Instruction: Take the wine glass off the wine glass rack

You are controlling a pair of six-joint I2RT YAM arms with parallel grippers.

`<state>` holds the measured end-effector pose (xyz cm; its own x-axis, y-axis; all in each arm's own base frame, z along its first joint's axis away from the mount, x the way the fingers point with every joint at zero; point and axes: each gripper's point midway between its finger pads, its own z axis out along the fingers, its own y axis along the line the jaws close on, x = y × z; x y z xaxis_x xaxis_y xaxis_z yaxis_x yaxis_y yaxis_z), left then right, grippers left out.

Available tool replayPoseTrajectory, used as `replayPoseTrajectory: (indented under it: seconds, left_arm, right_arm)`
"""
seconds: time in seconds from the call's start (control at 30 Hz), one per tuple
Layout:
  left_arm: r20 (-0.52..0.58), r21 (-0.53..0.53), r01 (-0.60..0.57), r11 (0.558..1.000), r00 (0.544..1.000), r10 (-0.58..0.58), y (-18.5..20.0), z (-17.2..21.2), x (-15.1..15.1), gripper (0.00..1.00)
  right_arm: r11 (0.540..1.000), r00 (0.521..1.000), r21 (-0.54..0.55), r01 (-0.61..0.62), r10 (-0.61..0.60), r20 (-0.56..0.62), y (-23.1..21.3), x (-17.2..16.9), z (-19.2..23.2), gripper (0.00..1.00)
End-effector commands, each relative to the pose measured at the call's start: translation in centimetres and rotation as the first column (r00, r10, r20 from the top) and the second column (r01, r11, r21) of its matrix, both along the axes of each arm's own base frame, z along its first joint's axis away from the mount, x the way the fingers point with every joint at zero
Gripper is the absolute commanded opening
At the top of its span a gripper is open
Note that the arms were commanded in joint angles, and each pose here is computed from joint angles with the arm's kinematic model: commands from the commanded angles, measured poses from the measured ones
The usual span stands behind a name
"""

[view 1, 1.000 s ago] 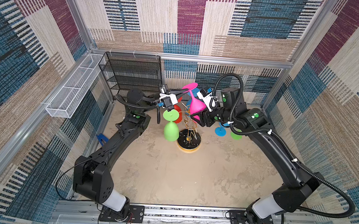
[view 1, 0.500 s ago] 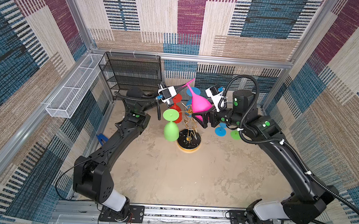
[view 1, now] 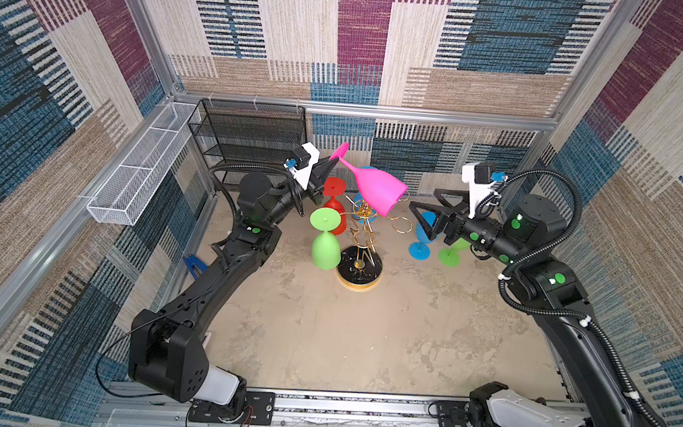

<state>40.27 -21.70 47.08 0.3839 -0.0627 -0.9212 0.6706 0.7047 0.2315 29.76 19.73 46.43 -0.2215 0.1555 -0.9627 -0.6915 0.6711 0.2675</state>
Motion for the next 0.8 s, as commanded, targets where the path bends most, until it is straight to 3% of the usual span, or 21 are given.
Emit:
replayPoseTrajectory:
  seconds: [0.0,0.17,0.57,0.67,0.77]
  left_arm:
    - [-0.082,-0.104,-0.004,0.995,0.997,-0.004,0.7,0.5,0.2,0.0]
    - [-0.12,-0.136,0.03,0.99,0.992,-0.047,0.4,0.6,0.0,0.0]
    - [-0.161,-0.155,0.096,0.983,0.98,-0.121,-0.3,0.1,-0.6,0.0]
    - [-0.171,-0.165,0.107,0.98,0.976,-0.136,-0.4,-0.2,-0.7,0.0]
    - [-0.187,-0.17,0.115,0.979,0.971,-0.147,-0.5,-0.5,-0.6,0.0]
  right_arm:
    - [0.997,0.999,0.067,0.051,-0.052,0.016,-0.7,0.5,1.2,0.84]
    - [0.997,0.999,0.064,0.047,-0.046,-0.02,-0.2,1.5,0.0,0.74]
    - [0.997,1.0,0.081,-0.017,0.019,-0.025,2.3,5.1,-1.2,0.7]
    - [0.996,0.999,0.086,-0.038,0.041,-0.026,3.0,5.9,-1.2,0.63]
    - [0.994,0.997,0.09,-0.06,0.064,-0.034,3.6,6.6,-1.3,0.49]
